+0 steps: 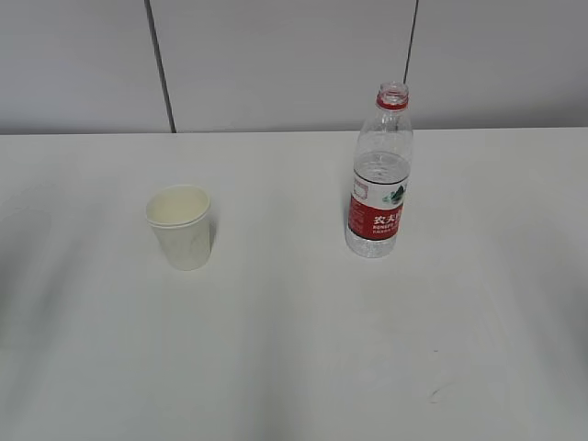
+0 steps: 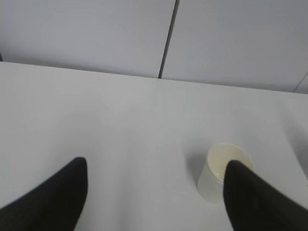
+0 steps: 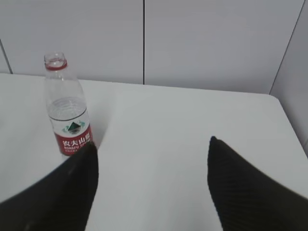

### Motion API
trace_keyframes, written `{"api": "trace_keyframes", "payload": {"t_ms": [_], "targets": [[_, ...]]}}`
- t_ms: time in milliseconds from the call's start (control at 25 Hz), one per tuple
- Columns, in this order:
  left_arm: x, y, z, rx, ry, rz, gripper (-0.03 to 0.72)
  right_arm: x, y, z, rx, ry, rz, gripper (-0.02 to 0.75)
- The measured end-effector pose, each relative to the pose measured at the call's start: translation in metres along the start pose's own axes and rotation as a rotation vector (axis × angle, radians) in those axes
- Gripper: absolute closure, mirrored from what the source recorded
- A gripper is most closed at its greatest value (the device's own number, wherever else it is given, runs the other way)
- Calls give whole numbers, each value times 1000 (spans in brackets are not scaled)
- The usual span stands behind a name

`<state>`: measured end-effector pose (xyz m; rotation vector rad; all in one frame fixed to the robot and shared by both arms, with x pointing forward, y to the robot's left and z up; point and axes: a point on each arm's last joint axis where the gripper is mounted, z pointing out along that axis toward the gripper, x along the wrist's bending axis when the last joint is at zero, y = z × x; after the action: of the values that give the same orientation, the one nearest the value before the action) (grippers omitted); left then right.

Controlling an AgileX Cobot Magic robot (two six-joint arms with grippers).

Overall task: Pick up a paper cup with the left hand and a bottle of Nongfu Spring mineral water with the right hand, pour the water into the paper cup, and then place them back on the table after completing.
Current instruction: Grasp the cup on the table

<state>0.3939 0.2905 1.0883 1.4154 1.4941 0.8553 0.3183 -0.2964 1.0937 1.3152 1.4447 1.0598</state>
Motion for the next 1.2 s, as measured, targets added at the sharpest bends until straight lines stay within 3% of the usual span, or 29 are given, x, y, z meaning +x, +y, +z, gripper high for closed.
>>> {"api": "trace_keyframes", "payload": {"t_ms": [280, 440, 640, 800, 920, 1040, 1200], "targets": [[3, -18, 49, 48, 16, 19, 158, 0, 11, 39, -42, -2, -3, 213], [-12, -45, 71, 89, -49, 62, 172, 0, 13, 56, -57, -2, -5, 213], [-33, -68, 86, 41, -140, 121, 177, 0, 15, 70, -86, -2, -5, 213], [-36, -92, 92, 27, -160, 153, 178, 0, 6, 81, -105, -2, -5, 213], [-39, -106, 95, 2, -198, 223, 178, 1, 1, 85, -150, -4, -5, 214], [-46, -111, 99, -38, -263, 305, 178, 1, -3, 87, -186, -5, -5, 216], [-50, -114, 107, -84, -305, 339, 178, 1, -5, 88, -205, -6, -5, 218]]}}
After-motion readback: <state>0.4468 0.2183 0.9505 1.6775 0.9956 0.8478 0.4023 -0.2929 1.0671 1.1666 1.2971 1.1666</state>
